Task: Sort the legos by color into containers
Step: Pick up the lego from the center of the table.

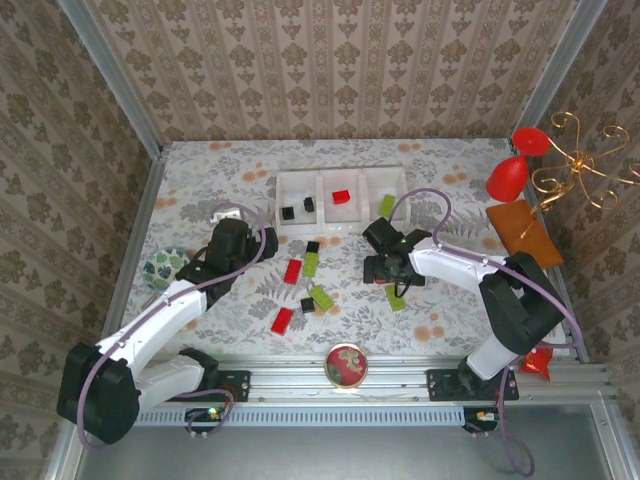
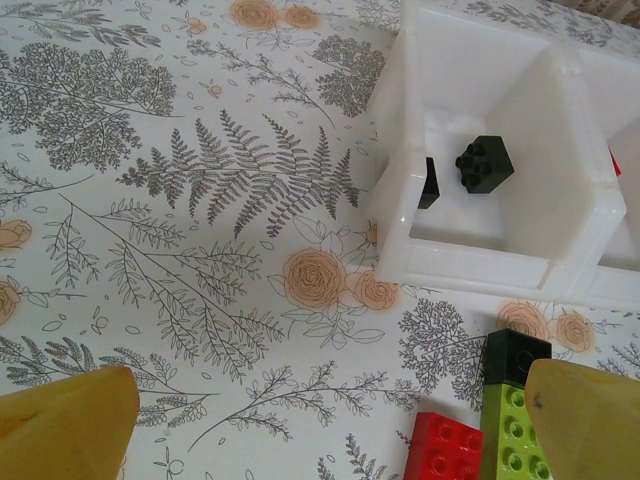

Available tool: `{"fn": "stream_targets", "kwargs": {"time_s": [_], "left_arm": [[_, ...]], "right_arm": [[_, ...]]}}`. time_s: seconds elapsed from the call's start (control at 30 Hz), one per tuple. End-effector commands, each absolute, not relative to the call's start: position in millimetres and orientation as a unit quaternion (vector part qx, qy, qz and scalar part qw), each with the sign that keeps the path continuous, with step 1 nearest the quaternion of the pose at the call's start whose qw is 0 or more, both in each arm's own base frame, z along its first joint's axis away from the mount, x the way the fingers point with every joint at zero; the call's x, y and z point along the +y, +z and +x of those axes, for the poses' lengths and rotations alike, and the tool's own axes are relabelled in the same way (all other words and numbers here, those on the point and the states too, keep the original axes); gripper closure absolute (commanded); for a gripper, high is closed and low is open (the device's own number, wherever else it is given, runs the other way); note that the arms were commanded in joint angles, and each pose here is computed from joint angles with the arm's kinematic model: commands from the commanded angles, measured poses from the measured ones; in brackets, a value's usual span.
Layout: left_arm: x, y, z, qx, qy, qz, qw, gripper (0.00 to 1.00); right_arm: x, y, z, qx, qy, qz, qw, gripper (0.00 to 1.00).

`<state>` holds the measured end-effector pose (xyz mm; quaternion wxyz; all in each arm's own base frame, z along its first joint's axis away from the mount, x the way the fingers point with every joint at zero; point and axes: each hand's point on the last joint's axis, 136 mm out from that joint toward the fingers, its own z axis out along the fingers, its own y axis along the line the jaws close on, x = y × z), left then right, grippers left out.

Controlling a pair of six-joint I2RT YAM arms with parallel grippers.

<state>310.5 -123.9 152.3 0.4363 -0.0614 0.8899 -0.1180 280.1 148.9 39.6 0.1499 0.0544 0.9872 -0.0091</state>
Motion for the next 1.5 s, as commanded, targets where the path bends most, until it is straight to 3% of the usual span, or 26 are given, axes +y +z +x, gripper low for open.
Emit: {"fn": "stream_targets", "kwargs": {"time_s": [0.0,0.97,1.47], "left_arm": [[-123.6,148.6,311.3,0.890,-0.128,-0.074,0.432,0.00],[-120.8,144.6,313.0,0.892,-0.135,-0.083,0.424,0.00],[-119.9,145.2,313.3,0.891,-0.139,-0.085,0.423,0.00]], "right_arm": [[159.2,41.6,287.3,0.987,0.001,0.047,0.152,0.02],[164.1,14.8,292.4,0.993,-0.027,0.011,0.113,0.33],[169.1,32.5,299.4,0.991,-0.016,0.011,0.130,0.44]]}}
